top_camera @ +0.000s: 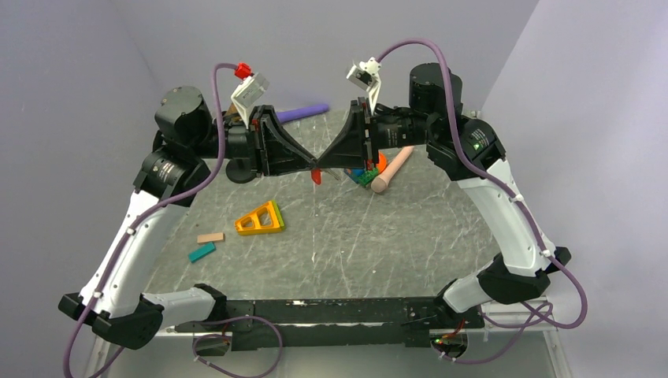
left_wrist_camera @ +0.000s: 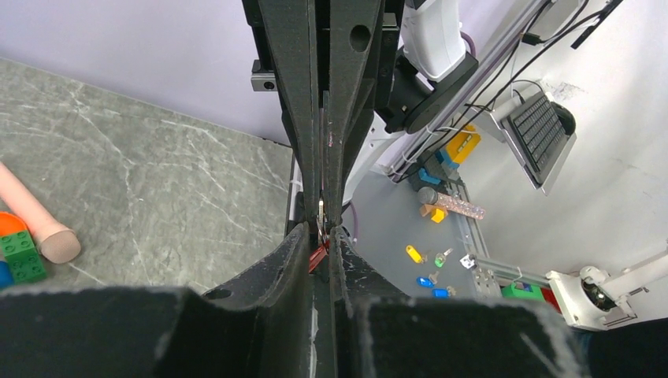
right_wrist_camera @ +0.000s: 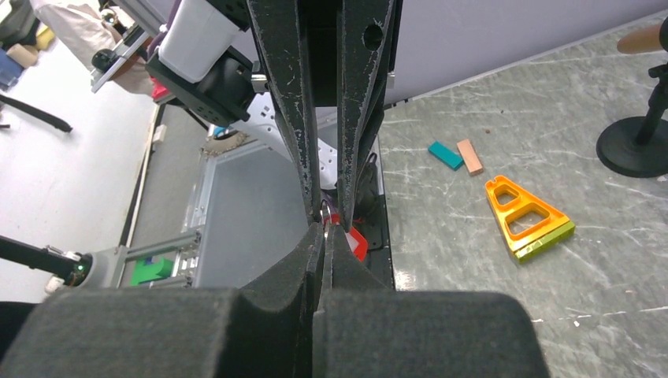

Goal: Remove the keys from the keyring

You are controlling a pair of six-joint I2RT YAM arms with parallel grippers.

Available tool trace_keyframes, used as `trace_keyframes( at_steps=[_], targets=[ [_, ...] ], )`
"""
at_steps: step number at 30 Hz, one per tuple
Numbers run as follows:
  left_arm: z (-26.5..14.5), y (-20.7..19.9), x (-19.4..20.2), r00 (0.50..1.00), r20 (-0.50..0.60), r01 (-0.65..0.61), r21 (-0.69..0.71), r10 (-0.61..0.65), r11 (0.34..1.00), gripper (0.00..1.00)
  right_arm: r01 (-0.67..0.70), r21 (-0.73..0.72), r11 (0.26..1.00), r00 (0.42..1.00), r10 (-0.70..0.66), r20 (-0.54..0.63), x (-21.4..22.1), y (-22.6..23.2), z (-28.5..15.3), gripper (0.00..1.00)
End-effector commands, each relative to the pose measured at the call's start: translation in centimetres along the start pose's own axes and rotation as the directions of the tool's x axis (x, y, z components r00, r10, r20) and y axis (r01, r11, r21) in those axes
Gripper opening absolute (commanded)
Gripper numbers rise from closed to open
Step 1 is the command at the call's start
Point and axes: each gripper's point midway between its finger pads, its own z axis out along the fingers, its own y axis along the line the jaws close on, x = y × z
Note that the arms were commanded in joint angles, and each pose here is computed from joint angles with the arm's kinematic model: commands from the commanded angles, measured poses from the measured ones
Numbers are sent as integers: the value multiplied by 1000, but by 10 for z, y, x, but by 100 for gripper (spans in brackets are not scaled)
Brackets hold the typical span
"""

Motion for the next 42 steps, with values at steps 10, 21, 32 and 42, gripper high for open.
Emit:
trace_keyframes(
  at_steps=[10, 21, 32, 42],
  targets=[
    [-8, -14, -17, 993, 38, -110, -53, 112, 993, 29, 34, -3, 999, 999, -34, 26, -3, 10, -3, 0],
    [-10, -12, -9, 995, 24, -98, -63, 100, 993, 24, 48, -4, 999, 997, -47, 53, -8, 14, -5, 0],
    [-8, -15, -7, 995, 32, -89, -42, 90, 995, 22, 34, -18, 999, 999, -33, 40, -3, 16, 0, 0],
    [-5, -16, -5, 995, 23, -93, -42, 94, 995, 17, 48, -12, 999, 998, -47, 48, -6, 18, 1, 0]
  ],
)
